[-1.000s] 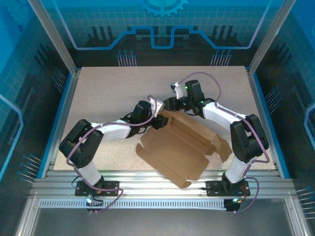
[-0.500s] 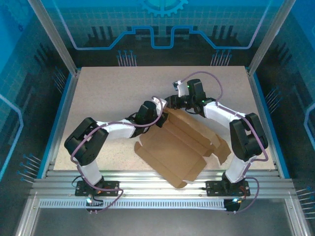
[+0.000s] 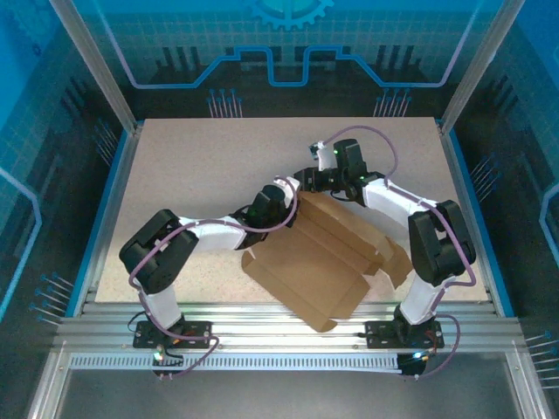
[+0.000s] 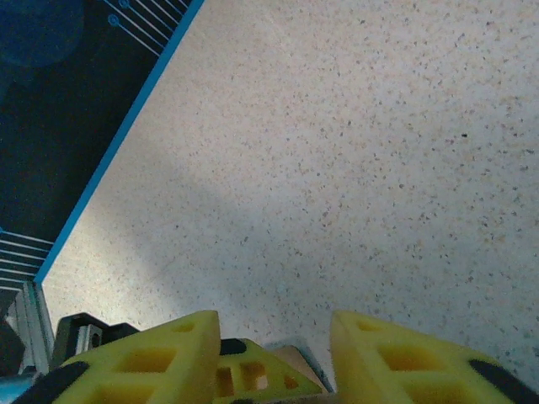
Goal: Fold the paper box
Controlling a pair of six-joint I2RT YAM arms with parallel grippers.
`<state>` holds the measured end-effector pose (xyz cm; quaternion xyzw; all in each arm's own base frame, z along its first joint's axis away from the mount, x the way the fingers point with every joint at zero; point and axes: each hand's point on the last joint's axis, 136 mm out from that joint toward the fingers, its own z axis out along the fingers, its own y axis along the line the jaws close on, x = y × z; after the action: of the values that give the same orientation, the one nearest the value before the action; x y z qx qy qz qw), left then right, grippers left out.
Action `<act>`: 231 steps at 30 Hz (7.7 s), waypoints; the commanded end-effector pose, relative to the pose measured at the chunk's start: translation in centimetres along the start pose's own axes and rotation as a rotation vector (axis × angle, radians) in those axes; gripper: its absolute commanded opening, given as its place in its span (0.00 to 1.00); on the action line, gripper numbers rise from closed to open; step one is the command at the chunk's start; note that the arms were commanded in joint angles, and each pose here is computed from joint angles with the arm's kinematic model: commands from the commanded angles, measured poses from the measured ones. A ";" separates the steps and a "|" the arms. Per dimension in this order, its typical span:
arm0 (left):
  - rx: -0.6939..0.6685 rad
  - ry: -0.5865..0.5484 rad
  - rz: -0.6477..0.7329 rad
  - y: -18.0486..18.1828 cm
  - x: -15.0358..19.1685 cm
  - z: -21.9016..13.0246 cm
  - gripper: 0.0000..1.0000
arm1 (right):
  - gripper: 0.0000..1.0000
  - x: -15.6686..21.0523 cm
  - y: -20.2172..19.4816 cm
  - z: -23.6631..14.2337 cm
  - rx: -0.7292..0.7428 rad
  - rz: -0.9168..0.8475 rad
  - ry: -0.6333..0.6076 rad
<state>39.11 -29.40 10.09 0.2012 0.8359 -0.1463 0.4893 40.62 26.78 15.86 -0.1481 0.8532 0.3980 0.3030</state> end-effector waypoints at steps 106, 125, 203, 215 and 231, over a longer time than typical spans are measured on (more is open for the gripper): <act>-0.448 0.135 -0.104 7.6 8.7 -10.3 0.19 | 0.30 7.3 -8.8 -17.4 0.646 0.141 0.248; -0.469 0.146 -0.108 7.4 8.7 -10.0 0.19 | 0.07 8.9 -5.8 -16.5 0.576 0.118 0.272; -0.522 0.159 -0.097 7.8 8.9 -11.3 0.19 | 0.04 21.4 -10.1 -11.3 0.756 0.252 0.363; -0.546 0.135 -0.148 8.5 9.0 -12.6 0.19 | 0.01 20.2 -9.3 -9.6 0.710 0.161 0.386; -0.552 0.143 -0.139 8.4 9.0 -12.3 0.20 | 0.45 6.2 -1.9 -17.5 0.607 -0.067 0.204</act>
<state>30.13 -15.09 7.92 0.0078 0.8871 0.0562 0.4580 30.53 13.70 18.27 -0.0978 0.9460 0.1188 0.2854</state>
